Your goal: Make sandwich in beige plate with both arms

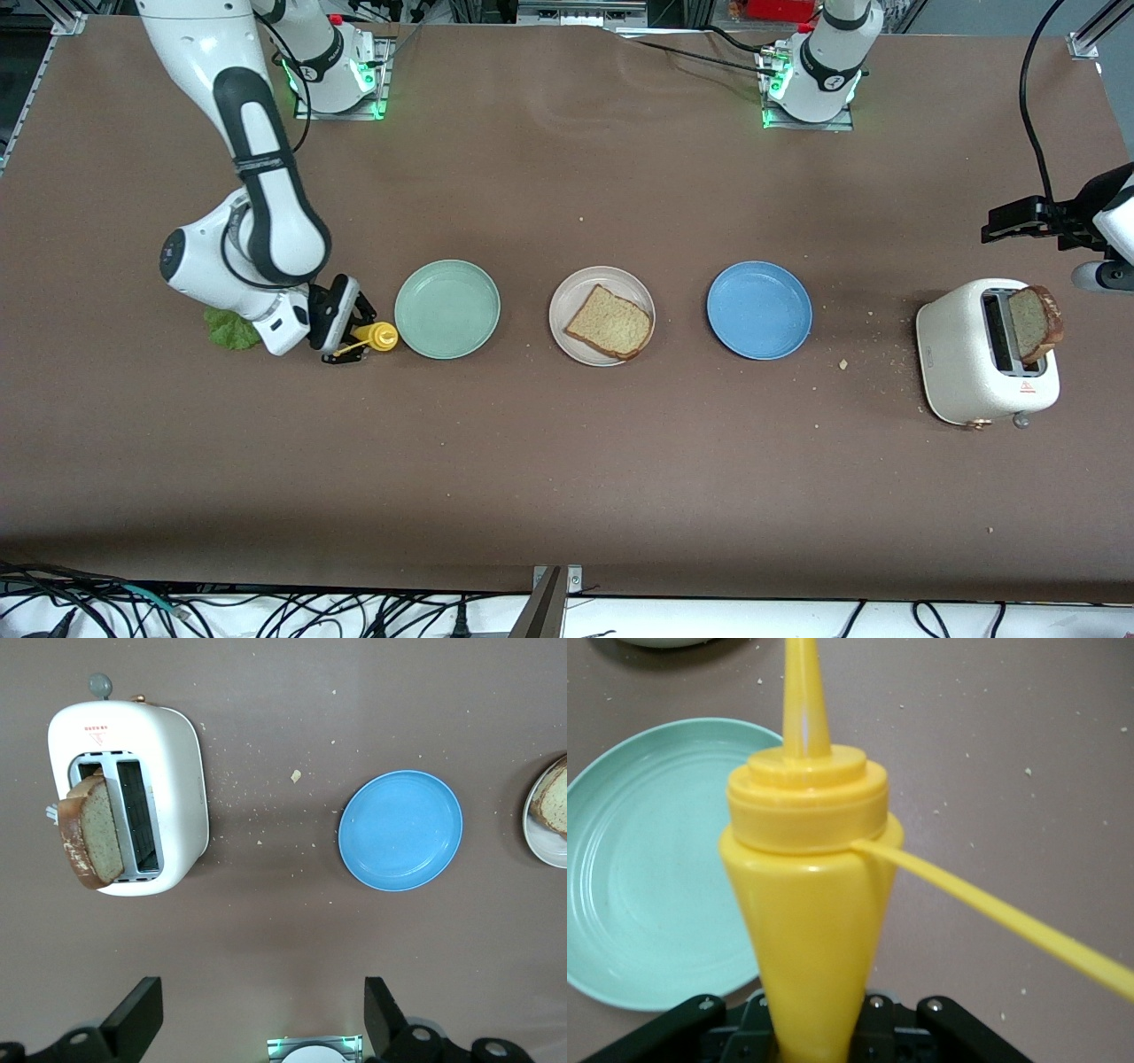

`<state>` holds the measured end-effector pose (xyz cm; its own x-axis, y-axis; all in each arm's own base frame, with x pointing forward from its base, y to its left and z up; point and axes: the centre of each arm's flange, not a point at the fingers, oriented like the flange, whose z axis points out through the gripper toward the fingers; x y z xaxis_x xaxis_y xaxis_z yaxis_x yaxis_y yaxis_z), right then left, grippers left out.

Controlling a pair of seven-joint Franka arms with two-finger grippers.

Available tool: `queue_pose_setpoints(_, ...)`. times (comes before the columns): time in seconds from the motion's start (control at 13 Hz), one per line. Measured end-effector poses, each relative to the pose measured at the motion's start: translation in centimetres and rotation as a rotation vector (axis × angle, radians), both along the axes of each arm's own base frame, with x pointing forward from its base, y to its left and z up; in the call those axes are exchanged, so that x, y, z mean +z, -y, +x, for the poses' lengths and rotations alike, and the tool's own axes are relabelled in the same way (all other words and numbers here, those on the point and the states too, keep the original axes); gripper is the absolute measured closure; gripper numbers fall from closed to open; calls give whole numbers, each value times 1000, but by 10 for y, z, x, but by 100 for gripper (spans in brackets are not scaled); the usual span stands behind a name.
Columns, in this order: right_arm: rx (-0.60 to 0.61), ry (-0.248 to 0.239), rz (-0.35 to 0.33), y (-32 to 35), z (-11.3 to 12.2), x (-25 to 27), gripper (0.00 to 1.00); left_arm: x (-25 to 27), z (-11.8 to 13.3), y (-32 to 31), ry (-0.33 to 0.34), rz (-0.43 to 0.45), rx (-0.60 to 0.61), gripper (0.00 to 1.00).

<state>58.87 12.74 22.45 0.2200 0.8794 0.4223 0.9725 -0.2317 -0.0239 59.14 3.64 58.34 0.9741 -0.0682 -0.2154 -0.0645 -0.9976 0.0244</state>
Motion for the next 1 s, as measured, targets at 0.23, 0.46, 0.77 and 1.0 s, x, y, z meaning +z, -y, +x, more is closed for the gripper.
queue_pose_setpoints(0.23, 39, -14, -152, -54, 3, 27, 87, 1, 0, 0, 1, 0, 0, 0)
queue_pose_setpoints(0.46, 64, 32, -326, -120, 3, 57, 87, 1, 0, 0, 1, 0, 0, 0)
queue_pose_setpoints(0.77, 35, 58, -469, -187, -10, 83, 87, 1, 0, 0, 2, 0, 0, 0)
queue_pose_setpoints(1.0, -22, 51, -625, -234, -15, 101, 87, 1, 0, 0, 2, 0, 0, 0)
